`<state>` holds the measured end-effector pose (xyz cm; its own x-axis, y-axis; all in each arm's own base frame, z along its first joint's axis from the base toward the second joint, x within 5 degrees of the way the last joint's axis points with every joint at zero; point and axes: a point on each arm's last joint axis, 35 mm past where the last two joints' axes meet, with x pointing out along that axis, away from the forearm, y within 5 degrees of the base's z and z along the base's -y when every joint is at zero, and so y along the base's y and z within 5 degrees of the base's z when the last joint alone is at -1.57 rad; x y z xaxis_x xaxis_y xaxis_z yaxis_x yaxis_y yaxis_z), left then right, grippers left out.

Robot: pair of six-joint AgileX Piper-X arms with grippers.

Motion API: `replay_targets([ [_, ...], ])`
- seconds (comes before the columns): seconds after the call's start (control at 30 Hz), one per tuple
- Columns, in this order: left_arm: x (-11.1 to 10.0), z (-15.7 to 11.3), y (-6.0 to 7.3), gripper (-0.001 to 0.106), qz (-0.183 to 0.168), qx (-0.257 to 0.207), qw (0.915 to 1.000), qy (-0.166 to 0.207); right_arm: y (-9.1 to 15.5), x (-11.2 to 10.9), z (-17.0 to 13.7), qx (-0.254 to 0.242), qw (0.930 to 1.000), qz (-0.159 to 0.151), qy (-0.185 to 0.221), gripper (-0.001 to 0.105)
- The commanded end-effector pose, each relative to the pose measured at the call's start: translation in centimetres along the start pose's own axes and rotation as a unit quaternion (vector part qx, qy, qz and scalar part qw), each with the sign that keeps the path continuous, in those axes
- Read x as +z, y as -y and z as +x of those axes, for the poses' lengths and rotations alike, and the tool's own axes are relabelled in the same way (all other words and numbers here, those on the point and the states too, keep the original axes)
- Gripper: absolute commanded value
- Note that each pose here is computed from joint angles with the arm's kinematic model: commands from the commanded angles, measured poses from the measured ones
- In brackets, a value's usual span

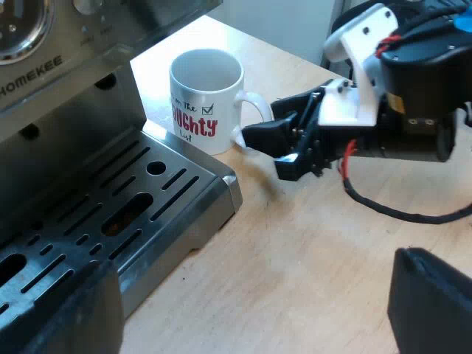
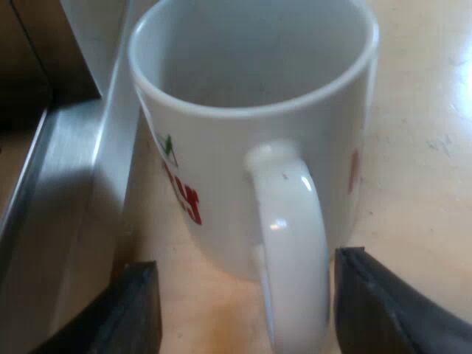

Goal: Place mug into machine

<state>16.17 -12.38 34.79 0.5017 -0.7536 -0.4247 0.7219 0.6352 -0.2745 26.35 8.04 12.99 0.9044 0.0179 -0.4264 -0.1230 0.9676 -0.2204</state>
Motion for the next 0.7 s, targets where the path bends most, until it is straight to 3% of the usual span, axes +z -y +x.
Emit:
replay_targets([
  [0.03, 0.3, 0.0, 0.1, 0.074, 0.008, -0.001, 0.9999, 0.009, 0.5, 0.8, 0.9, -0.006, 0.9999, 0.005, 0.013, 0.054],
  [0.27, 0.3, 0.0, 0.1, 0.074, 0.008, -0.001, 0.9999, 0.009, 1.8, 0.8, 1.9, 0.011, 0.9997, 0.017, 0.01, 0.054],
  [0.53, 0.3, 0.0, 0.1, 0.074, 0.008, -0.001, 0.9999, 0.009, 1.8, 0.5, 2.3, 0.012, 0.9999, -0.005, 0.004, 0.054],
  [0.6, 0.3, 0.0, 0.1, 0.074, 0.008, -0.001, 0.9999, 0.009, 1.9, 0.5, 2.4, 0.008, 0.9999, -0.004, 0.003, 0.05],
  [0.7, 0.3, 0.0, 0.1, 0.074, 0.008, -0.001, 0.9999, 0.009, 1.9, 0.5, 2.4, 0.008, 1.0, -0.004, 0.003, 0.035],
])
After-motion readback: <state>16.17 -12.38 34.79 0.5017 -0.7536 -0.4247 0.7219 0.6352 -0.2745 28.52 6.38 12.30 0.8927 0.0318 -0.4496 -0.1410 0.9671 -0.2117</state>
